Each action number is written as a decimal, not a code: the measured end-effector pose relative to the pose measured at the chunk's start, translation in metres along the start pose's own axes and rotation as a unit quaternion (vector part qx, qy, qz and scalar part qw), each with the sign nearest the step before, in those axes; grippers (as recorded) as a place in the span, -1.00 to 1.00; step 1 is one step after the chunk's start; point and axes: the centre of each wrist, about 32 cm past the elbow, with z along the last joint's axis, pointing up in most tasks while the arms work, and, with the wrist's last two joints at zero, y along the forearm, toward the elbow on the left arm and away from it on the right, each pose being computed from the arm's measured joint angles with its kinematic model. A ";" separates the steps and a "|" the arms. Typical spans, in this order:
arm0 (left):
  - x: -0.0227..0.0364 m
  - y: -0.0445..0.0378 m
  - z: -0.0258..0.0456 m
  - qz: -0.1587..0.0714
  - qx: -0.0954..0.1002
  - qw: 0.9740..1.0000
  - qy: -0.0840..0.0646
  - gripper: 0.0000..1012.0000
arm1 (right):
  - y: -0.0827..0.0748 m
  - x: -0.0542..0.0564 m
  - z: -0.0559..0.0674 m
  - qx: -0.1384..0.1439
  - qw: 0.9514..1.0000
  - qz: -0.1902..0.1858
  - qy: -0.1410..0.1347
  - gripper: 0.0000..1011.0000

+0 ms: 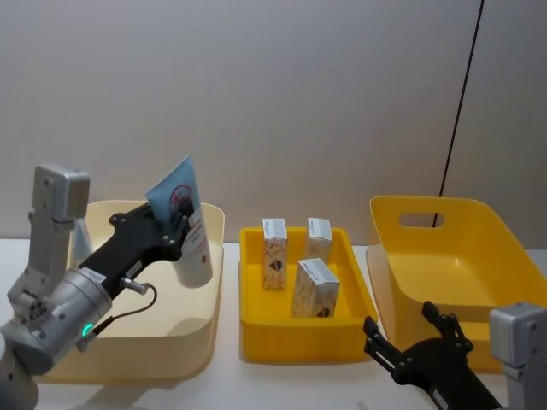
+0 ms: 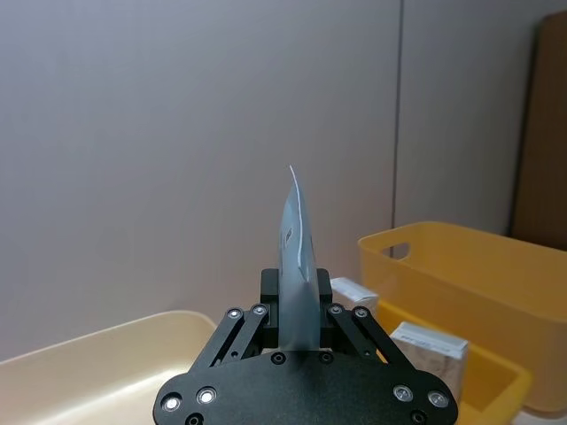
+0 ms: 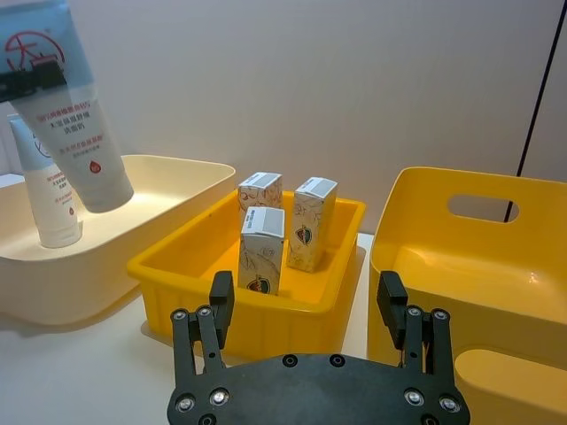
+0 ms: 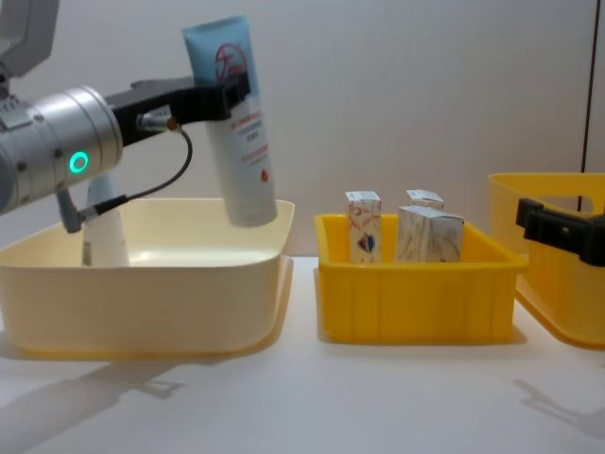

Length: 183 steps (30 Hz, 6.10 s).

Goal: Bimanual collaborative sorting of washing and personal care products

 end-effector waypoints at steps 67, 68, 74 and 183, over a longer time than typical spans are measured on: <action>-0.0264 -0.0525 0.0063 -0.288 -0.057 0.949 0.114 -0.58 | 0.011 -0.012 0.054 0.005 0.992 0.129 -0.014 0.99; -0.0265 -0.0527 0.0063 -0.288 -0.057 0.949 0.114 -0.58 | 0.012 -0.013 0.055 0.005 0.992 0.127 -0.018 0.99; -0.0268 -0.0530 0.0063 -0.290 -0.058 0.949 0.114 -0.58 | 0.018 -0.023 0.060 0.014 0.993 0.109 -0.038 0.99; -0.0272 -0.0535 0.0062 -0.291 -0.058 0.948 0.115 0.98 | 0.079 0.033 0.031 0.011 0.979 -0.191 -0.068 -0.08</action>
